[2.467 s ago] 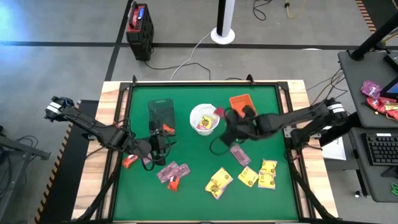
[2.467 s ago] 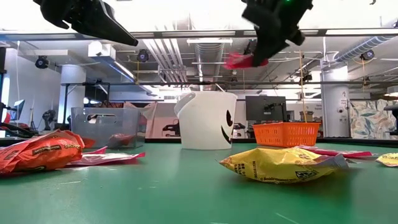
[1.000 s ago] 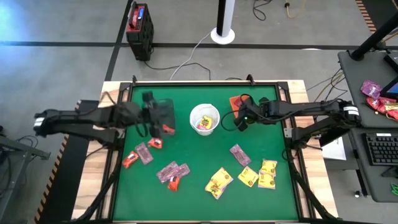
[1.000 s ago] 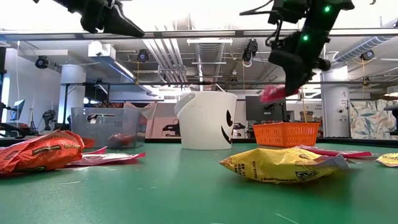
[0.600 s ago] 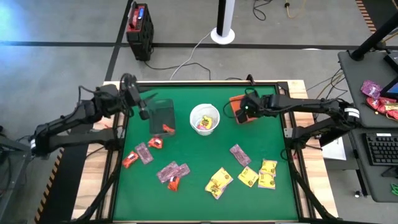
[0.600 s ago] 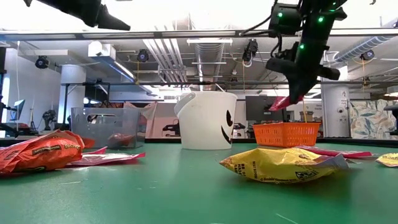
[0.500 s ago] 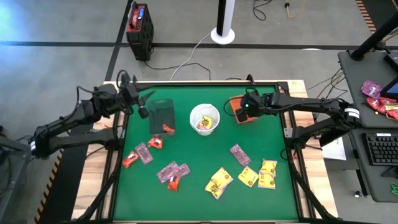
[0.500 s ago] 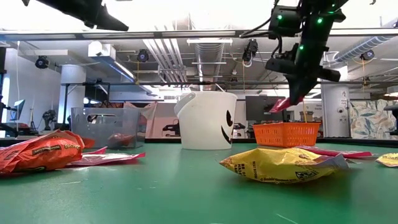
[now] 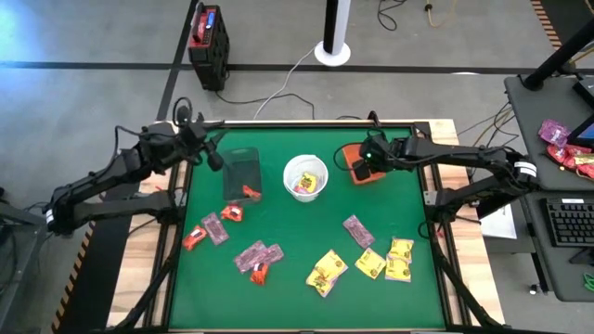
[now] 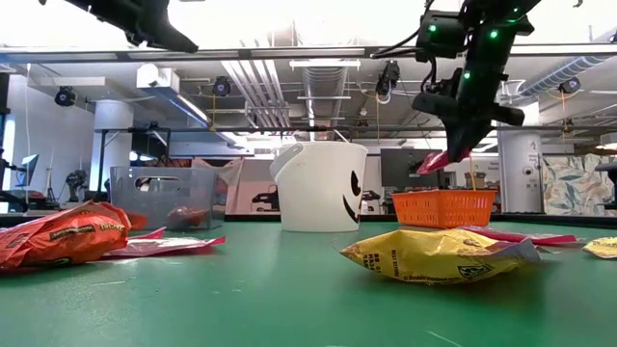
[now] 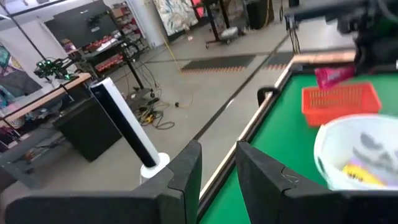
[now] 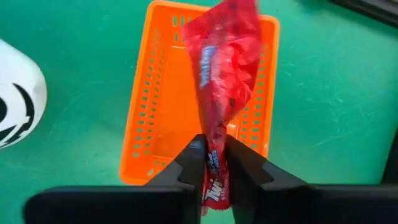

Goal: Sort candy by brand, put in halloween buckets
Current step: Put the red candy into the orange bin, then put the yellow candy into the white bucket

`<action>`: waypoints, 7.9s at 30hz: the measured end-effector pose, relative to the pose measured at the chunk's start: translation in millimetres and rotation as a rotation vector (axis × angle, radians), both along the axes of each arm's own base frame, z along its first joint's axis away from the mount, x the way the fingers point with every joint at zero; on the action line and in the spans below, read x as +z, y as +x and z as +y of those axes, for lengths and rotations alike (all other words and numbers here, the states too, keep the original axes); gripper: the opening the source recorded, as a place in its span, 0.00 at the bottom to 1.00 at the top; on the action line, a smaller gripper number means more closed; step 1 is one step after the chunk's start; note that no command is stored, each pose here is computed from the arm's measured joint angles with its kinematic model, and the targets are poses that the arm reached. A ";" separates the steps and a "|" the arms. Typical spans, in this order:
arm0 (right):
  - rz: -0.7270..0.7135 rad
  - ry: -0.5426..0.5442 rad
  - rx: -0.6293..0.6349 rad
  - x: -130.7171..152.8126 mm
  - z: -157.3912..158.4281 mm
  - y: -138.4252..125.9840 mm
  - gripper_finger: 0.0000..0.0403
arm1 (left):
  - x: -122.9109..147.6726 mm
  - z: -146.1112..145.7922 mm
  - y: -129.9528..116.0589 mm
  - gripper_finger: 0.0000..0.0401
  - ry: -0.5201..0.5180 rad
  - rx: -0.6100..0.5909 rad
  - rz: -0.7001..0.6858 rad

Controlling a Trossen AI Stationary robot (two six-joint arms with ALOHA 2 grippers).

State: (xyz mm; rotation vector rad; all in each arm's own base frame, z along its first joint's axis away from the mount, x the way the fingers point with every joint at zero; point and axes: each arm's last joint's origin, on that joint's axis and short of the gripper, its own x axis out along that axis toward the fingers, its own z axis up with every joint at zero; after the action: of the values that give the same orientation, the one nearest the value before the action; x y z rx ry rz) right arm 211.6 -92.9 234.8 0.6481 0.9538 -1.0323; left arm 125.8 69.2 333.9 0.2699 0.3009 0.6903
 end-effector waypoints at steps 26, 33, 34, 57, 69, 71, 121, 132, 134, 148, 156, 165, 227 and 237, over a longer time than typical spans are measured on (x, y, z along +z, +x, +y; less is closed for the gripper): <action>-0.178 -0.259 0.359 35.6 9.2 34.1 0.37 | -4.7 -37.7 18.1 0.21 -0.452 -0.568 -0.088; -0.297 -0.120 0.486 35.9 54.1 46.3 0.34 | -16.9 -71.1 36.6 0.21 -0.537 -0.665 -0.001; -0.304 -0.112 0.504 36.0 61.8 47.3 0.34 | -19.9 -77.3 39.8 0.21 -0.539 -0.669 0.021; -0.292 -0.158 0.649 35.7 116.6 46.8 0.48 | -129.8 -205.8 86.7 0.21 -0.843 -0.423 0.497; -0.274 -0.204 0.641 35.7 115.3 46.6 0.49 | -172.8 -215.4 94.4 0.37 -0.762 -0.224 0.753; -0.270 -0.212 0.639 35.5 115.1 46.5 0.49 | -178.6 -216.5 95.0 0.41 -0.751 -0.213 0.775; -0.527 -0.635 1.102 52.9 117.4 81.0 0.49 | -75.1 -158.5 74.8 0.01 -0.120 -0.223 0.347; -0.839 -0.807 1.198 36.6 112.9 128.1 0.49 | -47.4 -137.9 100.1 0.01 -0.016 -0.381 0.220; -0.869 -0.805 1.169 31.6 110.2 133.8 0.49 | -49.8 -137.7 101.5 0.01 -0.013 -0.378 0.226; -0.980 -0.762 1.152 15.5 103.6 148.1 0.20 | -62.6 -144.6 119.0 0.01 0.007 -0.384 0.235; -0.993 -0.751 1.182 19.8 104.5 145.6 0.02 | -57.9 -142.5 121.1 0.12 -0.030 -0.316 0.159; -0.710 -0.814 1.017 48.0 93.9 114.5 0.02 | -52.8 -137.9 112.7 0.38 0.005 -0.258 0.180; -0.221 0.006 1.247 -67.3 189.2 83.5 0.51 | -52.1 -137.8 108.3 0.44 -0.055 -0.274 0.169; -0.177 0.161 1.214 -103.6 195.6 92.0 0.48 | -52.5 -141.3 107.8 0.44 -0.074 -0.312 0.169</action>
State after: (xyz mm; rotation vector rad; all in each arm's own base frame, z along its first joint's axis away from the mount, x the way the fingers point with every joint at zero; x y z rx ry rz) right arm 303.6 102.7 131.3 0.1801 1.0344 0.1764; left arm 233.6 -72.1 281.4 0.2974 0.4343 0.3482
